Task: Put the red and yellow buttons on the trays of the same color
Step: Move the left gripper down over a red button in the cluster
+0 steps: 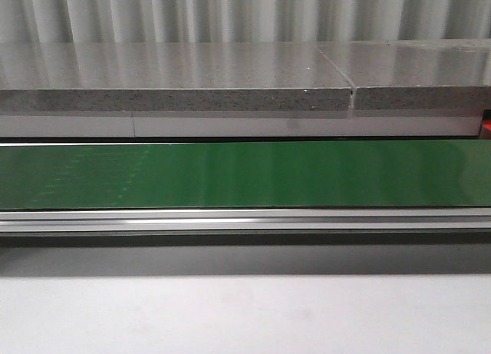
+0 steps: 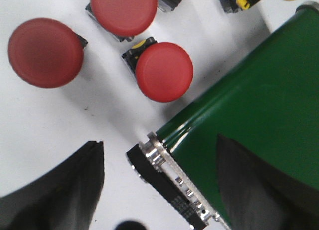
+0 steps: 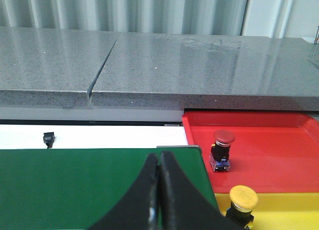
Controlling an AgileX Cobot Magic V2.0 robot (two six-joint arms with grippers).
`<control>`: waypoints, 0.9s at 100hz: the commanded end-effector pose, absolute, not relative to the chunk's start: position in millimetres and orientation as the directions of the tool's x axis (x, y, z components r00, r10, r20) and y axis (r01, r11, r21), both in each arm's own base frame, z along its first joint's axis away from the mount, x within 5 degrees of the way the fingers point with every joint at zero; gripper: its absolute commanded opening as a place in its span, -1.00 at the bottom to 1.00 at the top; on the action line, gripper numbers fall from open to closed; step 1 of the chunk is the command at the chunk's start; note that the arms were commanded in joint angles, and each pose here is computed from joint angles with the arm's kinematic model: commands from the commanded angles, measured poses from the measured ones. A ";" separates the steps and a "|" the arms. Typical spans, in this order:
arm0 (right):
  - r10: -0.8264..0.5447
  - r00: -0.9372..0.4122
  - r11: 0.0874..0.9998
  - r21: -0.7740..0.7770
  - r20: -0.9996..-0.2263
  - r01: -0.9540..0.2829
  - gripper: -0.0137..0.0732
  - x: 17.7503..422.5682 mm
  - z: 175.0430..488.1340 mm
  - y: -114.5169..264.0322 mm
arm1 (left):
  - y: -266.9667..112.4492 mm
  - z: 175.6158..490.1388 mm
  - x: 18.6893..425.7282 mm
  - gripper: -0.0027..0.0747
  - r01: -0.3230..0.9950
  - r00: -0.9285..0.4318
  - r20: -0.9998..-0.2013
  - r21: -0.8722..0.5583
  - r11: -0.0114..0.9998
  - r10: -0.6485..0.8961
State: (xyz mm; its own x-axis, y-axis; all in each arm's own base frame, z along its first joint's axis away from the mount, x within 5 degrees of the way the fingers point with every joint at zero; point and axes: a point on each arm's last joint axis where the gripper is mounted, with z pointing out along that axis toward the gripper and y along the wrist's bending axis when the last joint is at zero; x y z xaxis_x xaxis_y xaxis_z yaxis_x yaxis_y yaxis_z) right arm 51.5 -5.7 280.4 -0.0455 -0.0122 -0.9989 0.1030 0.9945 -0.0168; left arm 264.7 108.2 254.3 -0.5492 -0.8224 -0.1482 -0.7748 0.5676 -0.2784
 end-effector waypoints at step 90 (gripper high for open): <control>-0.047 0.045 0.993 -0.041 -0.998 0.111 -0.84 50.9 295.1 -6.0 | 123.8 223.8 301.8 0.26 -0.824 -0.414 -0.150 -0.357 0.440 -0.898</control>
